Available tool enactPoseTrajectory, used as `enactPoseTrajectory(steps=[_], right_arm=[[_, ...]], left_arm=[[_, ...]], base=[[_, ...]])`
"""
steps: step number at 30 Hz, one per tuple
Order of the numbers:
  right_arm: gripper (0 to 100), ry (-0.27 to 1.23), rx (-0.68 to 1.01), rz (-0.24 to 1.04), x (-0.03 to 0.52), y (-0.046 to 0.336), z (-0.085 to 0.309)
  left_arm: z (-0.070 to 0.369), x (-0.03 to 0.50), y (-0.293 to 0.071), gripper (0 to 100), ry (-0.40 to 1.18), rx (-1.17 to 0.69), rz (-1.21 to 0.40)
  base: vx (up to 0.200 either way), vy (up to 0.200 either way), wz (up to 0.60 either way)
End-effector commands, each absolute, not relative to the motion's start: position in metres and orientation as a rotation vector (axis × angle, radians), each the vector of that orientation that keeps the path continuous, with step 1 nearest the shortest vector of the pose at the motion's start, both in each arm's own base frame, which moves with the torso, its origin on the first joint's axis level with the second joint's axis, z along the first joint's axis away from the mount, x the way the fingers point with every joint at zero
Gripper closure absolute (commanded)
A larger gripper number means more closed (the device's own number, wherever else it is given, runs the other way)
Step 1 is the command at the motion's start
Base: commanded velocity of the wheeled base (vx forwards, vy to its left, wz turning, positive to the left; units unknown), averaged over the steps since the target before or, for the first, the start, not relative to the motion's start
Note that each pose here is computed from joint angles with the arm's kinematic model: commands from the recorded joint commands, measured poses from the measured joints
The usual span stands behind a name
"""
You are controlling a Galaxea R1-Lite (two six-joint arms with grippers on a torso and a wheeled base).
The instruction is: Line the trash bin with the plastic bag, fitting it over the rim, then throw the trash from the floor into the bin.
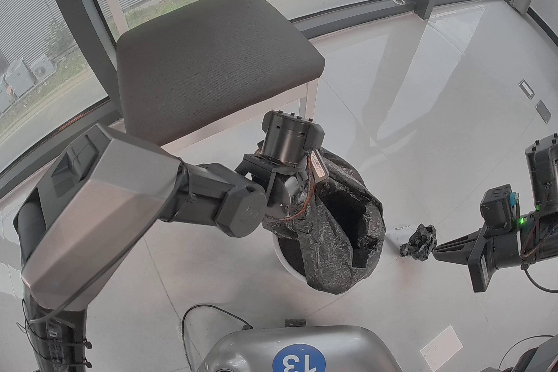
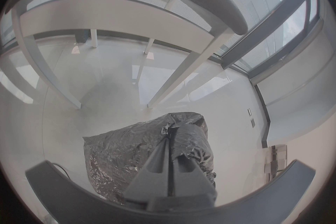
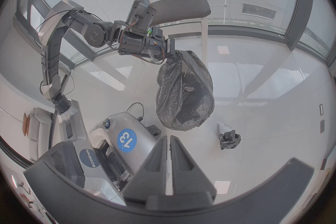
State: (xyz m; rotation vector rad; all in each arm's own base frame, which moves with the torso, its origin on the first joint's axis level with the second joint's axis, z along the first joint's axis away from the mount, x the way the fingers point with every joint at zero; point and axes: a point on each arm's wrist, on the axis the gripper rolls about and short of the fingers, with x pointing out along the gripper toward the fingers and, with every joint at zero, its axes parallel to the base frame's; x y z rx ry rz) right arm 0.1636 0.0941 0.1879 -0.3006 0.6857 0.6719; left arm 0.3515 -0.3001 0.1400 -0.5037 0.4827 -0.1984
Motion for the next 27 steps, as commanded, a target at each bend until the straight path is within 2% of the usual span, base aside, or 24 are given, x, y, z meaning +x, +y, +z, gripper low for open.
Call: enactPoseTrajectory(steps=[1, 11, 17, 21, 27], right_arm=[[100, 0.688, -0.3, 0.672, 0.164, 0.095, 0.188], [100, 0.69, -0.301, 0.674, 0.165, 0.095, 0.187], [100, 0.686, -0.3, 0.677, 0.166, 0.096, 0.188], [100, 0.7, -0.309, 0.704, 0.168, 0.104, 0.184], [100, 0.678, -0.314, 0.731, 0.184, 0.122, 0.178]], left_arm=[[0.143, 0.35, -0.298, 0, 0.475, -0.486, -0.206], [0.155, 0.345, -0.291, 0, 0.463, -0.492, -0.203], [0.183, 0.333, -0.278, 0, 0.424, -0.506, -0.224], [0.196, 0.315, -0.268, 0, 0.442, -0.406, -0.234], [0.204, 0.285, -0.261, 0, 0.496, -0.362, -0.252]], base=[[0.0, 0.0, 0.0], [0.0, 0.0, 0.0], [0.0, 0.0, 0.0], [0.0, 0.0, 0.0], [0.0, 0.0, 0.0]])
